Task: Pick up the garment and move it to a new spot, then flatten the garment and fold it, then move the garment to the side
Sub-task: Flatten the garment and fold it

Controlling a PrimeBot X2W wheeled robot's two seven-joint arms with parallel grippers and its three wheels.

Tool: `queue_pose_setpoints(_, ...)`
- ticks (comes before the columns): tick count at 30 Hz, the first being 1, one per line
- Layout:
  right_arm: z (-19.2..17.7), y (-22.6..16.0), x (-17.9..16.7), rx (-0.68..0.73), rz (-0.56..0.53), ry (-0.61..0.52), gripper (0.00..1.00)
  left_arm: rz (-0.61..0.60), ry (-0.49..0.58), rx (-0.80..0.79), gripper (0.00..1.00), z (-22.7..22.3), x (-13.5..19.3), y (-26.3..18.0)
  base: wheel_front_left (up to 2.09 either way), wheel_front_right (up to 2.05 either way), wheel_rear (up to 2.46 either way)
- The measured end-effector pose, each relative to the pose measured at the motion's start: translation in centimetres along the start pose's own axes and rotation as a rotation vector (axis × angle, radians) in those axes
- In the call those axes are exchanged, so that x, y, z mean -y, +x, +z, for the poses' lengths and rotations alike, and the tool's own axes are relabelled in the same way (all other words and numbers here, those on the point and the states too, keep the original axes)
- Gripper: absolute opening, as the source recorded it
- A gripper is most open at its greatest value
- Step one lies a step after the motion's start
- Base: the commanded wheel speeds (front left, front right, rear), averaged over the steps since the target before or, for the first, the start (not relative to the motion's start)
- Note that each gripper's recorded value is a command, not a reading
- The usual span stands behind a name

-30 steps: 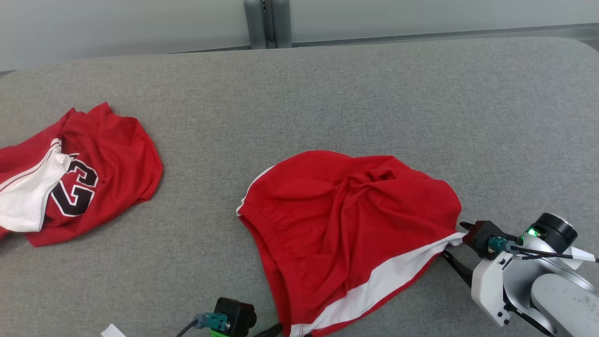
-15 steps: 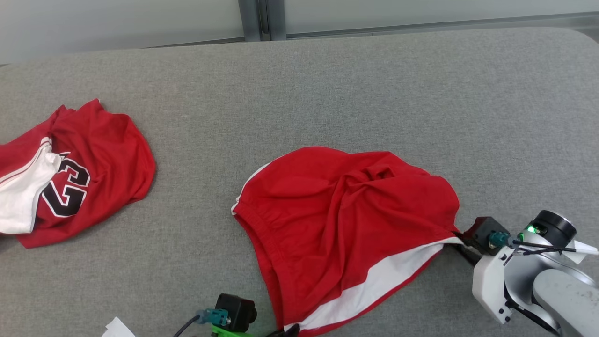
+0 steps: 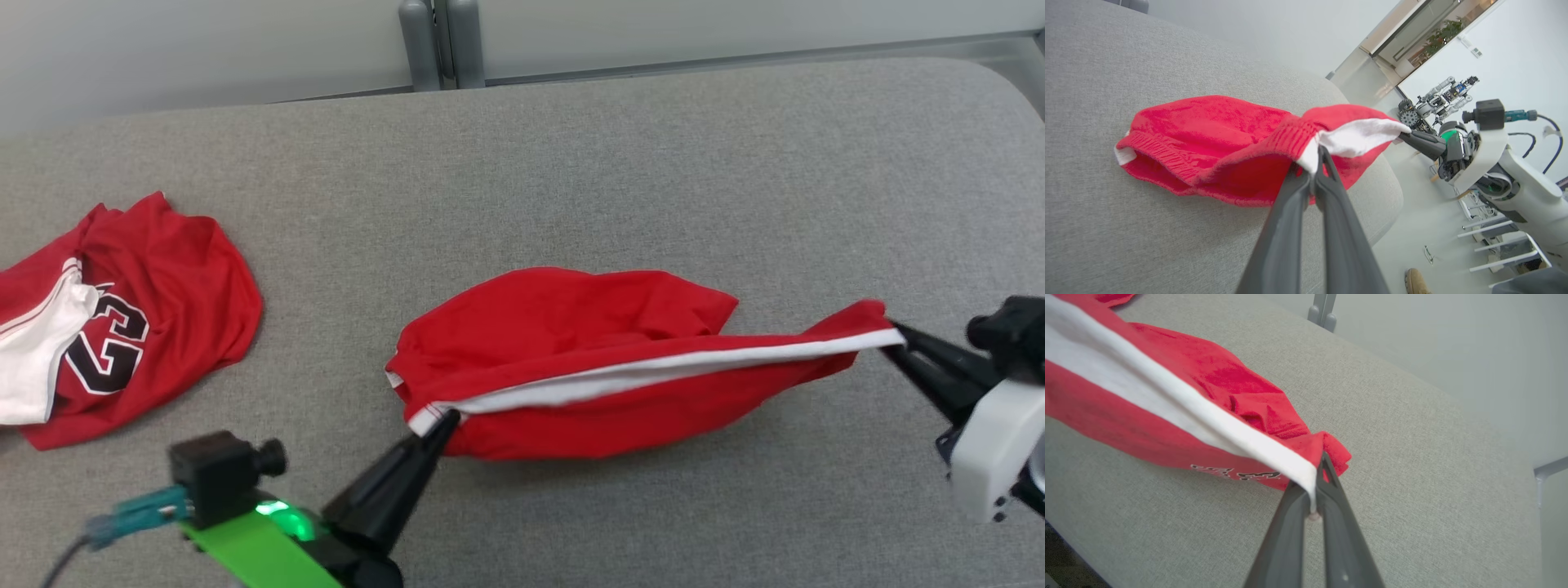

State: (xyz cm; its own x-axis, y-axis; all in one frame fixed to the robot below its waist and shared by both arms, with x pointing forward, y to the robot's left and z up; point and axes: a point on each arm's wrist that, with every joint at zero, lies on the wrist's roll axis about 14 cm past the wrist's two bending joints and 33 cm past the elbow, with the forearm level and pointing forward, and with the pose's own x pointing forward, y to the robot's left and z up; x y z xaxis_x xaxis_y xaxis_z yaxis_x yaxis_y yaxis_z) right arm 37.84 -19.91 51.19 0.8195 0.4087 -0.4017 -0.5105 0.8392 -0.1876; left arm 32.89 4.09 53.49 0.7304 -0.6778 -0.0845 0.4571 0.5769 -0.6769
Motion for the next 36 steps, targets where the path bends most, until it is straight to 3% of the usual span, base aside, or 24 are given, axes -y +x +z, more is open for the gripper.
queue_pose_setpoints(5,7.2,-2.0,1.9,0.107,-0.037,-0.096,0.0,-0.102,0.102,0.09,0.0,6.9,2.7,0.3,0.0,0.0,0.0)
queue_pose_setpoints(11,13.6,-0.5,4.9,0.157,-0.066,-0.239,0.0,-0.123,0.262,0.081,0.0,13.6,0.9,5.2,0.0,0.0,0.0)
queue_pose_setpoints(17,20.9,4.9,9.3,0.286,-0.162,-0.406,0.0,-0.054,0.373,0.207,0.0,22.5,-2.9,13.0,0.0,0.0,0.0)
queue_pose_setpoints(21,25.3,10.9,11.4,0.401,-0.207,-0.427,0.0,0.004,0.472,0.288,0.0,27.0,-6.1,17.5,0.0,0.0,0.0)
queue_pose_setpoints(26,28.9,17.3,13.0,0.561,-0.256,-0.458,0.0,0.053,0.455,0.511,0.0,32.1,-10.0,20.3,0.0,0.0,0.0)
queue_pose_setpoints(30,25.3,23.5,13.5,0.543,-0.239,-0.455,0.0,0.139,0.485,0.472,0.0,29.9,-15.9,23.0,0.0,0.0,0.0)
queue_pose_setpoints(36,10.5,30.8,10.7,0.305,-0.09,-0.325,0.0,0.196,0.444,0.232,0.0,18.1,-23.6,24.7,0.0,0.0,0.0)
